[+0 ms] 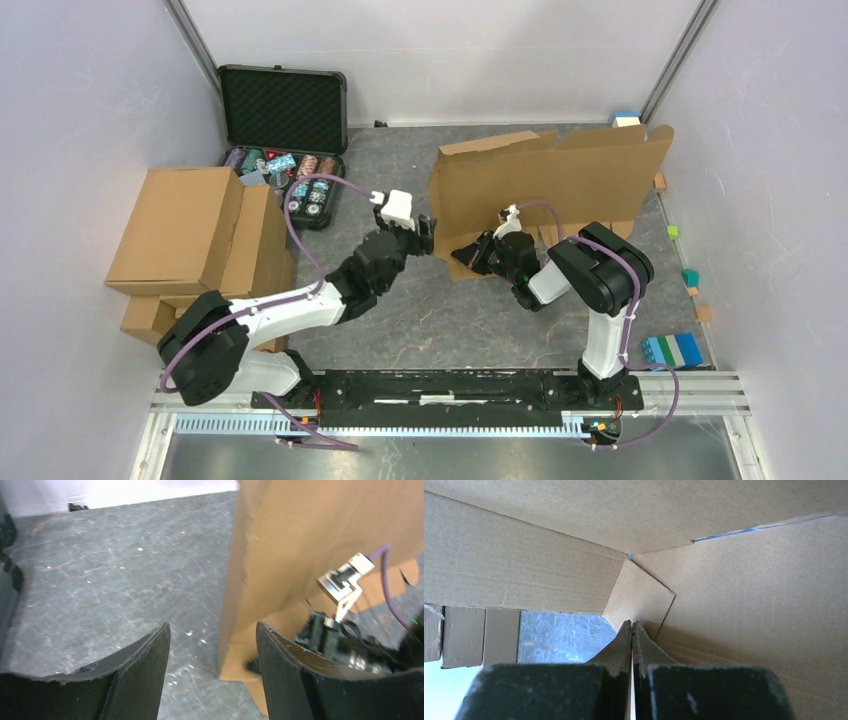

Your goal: Fold the paper box

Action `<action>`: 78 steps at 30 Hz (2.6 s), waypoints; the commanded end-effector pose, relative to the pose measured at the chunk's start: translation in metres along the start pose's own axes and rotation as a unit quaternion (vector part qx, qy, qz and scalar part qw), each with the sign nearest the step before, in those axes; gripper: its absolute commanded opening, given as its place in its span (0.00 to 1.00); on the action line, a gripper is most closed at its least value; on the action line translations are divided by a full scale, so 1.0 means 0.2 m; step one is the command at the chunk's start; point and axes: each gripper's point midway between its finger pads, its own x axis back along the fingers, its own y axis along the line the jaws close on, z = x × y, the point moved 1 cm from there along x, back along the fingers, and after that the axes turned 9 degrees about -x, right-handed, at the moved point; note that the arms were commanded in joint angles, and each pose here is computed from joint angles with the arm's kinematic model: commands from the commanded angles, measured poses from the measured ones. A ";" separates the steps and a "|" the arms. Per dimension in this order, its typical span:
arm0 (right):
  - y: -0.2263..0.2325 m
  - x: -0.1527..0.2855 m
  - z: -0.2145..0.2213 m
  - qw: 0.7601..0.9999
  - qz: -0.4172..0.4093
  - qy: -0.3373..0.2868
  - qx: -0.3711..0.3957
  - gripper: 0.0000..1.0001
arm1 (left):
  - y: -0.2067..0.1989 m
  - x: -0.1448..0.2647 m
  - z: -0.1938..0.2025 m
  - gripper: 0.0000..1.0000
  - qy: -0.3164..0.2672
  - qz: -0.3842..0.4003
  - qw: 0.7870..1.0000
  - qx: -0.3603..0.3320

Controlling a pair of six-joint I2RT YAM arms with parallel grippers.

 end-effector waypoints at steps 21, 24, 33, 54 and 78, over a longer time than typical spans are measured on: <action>-0.12 0.07 0.02 0.998 0.039 0.007 0.041 0.00 | -0.01 -0.28 -0.31 0.06 0.028 0.056 0.997 -0.047; -0.03 0.15 -0.04 0.998 0.005 -0.027 0.059 0.00 | -0.01 -0.27 -0.31 0.02 0.030 0.060 0.996 -0.061; 0.13 0.36 -0.17 0.985 -0.017 -0.080 0.152 0.16 | 0.00 -0.23 -0.32 0.02 0.023 0.064 0.995 -0.070; 0.06 1.20 -1.33 0.907 0.143 -0.362 0.164 0.71 | 0.10 -0.13 -0.30 0.02 0.020 0.041 0.992 -0.115; 0.49 1.20 -1.74 0.873 -0.114 -0.320 0.350 0.98 | 0.41 0.05 -0.18 0.02 0.036 -0.100 0.982 -0.159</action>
